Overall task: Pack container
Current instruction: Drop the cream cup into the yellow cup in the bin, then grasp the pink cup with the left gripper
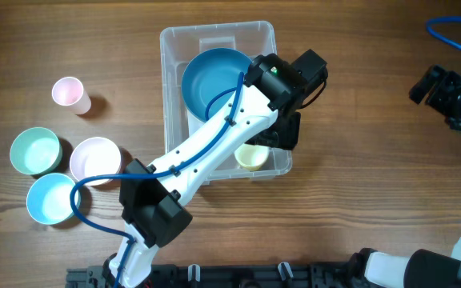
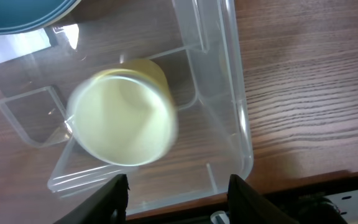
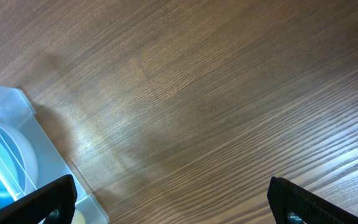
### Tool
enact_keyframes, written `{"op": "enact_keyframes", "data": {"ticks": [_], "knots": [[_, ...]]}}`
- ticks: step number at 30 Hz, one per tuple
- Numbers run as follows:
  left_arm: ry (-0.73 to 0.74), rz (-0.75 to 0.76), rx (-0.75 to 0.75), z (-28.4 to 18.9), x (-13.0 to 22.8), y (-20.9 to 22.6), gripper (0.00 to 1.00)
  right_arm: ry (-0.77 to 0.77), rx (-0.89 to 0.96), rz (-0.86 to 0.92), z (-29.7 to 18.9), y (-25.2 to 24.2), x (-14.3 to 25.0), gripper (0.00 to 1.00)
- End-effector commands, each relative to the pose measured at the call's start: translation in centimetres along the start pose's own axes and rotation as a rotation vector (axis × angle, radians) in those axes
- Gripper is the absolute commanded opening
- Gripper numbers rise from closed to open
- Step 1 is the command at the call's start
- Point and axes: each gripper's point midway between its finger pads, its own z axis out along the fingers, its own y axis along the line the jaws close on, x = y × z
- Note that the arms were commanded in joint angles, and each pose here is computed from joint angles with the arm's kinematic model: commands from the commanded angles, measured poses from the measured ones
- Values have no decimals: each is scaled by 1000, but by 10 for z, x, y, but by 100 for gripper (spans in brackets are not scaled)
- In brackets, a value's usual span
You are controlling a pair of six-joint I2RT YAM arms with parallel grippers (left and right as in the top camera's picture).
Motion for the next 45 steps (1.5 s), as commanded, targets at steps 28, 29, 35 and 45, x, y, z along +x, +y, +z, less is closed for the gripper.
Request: {"op": "enact_keyframes", "data": {"ticks": [28,29,35,45], "knots": [[-185,-860,-163,39,-107,481,66,-19,-17,-27,-3,3,-2,100],[-184,-856,-163,43,-110,480,63,-19,-17,-27,-3,3,-2,100],[-88,-853,-162,88,-107,480,61,-19,-17,-28,-3,3,-2,100],[-95,-850,-162,82,-107,478,4,-18,-16,-28,-3,3,-1,100]]}}
